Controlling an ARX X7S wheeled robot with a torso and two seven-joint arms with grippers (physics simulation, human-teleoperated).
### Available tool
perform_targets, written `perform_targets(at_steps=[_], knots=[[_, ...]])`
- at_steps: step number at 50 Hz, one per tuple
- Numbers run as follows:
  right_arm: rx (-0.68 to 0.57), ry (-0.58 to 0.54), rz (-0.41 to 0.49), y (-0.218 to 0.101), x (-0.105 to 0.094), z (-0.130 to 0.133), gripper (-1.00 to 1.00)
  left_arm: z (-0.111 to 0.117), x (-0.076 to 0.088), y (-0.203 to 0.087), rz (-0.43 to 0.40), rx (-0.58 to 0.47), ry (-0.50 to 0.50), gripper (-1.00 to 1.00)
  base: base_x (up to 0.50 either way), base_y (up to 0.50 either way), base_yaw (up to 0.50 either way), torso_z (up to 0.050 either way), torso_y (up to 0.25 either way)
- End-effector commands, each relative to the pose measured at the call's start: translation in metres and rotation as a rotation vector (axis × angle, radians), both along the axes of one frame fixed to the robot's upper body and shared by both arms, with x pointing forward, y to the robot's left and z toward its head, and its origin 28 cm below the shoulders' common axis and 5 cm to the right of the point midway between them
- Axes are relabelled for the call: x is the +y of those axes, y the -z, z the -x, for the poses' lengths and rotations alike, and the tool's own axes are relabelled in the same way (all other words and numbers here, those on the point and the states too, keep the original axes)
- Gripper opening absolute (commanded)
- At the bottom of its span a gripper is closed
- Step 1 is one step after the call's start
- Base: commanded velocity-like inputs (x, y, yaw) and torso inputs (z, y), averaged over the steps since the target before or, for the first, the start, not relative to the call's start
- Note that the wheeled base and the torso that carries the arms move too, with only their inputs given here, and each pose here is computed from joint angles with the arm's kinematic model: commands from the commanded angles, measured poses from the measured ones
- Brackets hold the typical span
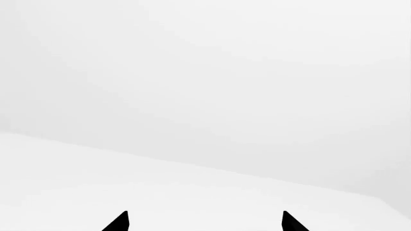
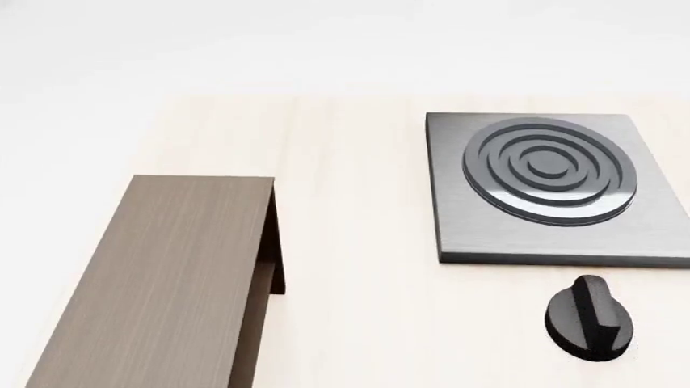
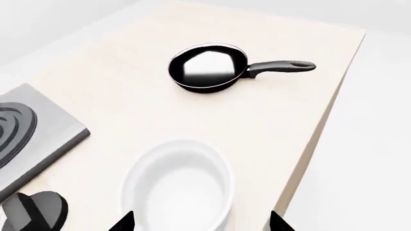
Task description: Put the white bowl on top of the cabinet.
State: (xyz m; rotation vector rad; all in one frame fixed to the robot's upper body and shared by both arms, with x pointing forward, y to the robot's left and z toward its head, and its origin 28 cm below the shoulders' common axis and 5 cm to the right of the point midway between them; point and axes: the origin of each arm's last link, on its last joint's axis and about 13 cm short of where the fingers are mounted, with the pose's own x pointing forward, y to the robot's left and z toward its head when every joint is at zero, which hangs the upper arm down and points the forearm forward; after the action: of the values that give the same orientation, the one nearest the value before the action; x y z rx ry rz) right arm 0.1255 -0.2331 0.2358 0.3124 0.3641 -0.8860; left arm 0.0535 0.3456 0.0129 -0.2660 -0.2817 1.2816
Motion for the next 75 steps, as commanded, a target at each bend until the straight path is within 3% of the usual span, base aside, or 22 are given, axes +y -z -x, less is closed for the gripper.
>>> perform_targets(at_steps=[1, 20, 35, 48, 75], knots=[[-0.007, 0.020, -0.055, 0.001, -0.005, -0.002, 1.00, 0.000, 0.000, 0.000, 0.001, 0.001, 0.001, 1.00, 0.00, 0.00, 0.00, 0.000, 0.000], [0.033, 0.038, -0.062, 0.008, -0.012, -0.027, 1.00, 0.000, 0.000, 0.000, 0.000, 0.004, 0.000, 1.00, 0.00, 0.00, 0.00, 0.000, 0.000], [0.037, 0.113, -0.070, 0.011, -0.027, -0.028, 1.00, -0.001, 0.000, 0.000, -0.002, 0.005, 0.000, 1.00, 0.00, 0.00, 0.00, 0.000, 0.000], [0.072, 0.104, -0.070, 0.018, -0.029, -0.045, 1.00, -0.001, 0.000, 0.000, -0.005, 0.009, 0.001, 1.00, 0.00, 0.00, 0.00, 0.000, 0.000], [0.142, 0.168, -0.098, 0.040, -0.051, -0.064, 1.00, -0.002, 0.000, 0.000, -0.004, 0.012, 0.004, 1.00, 0.00, 0.00, 0.00, 0.000, 0.000]])
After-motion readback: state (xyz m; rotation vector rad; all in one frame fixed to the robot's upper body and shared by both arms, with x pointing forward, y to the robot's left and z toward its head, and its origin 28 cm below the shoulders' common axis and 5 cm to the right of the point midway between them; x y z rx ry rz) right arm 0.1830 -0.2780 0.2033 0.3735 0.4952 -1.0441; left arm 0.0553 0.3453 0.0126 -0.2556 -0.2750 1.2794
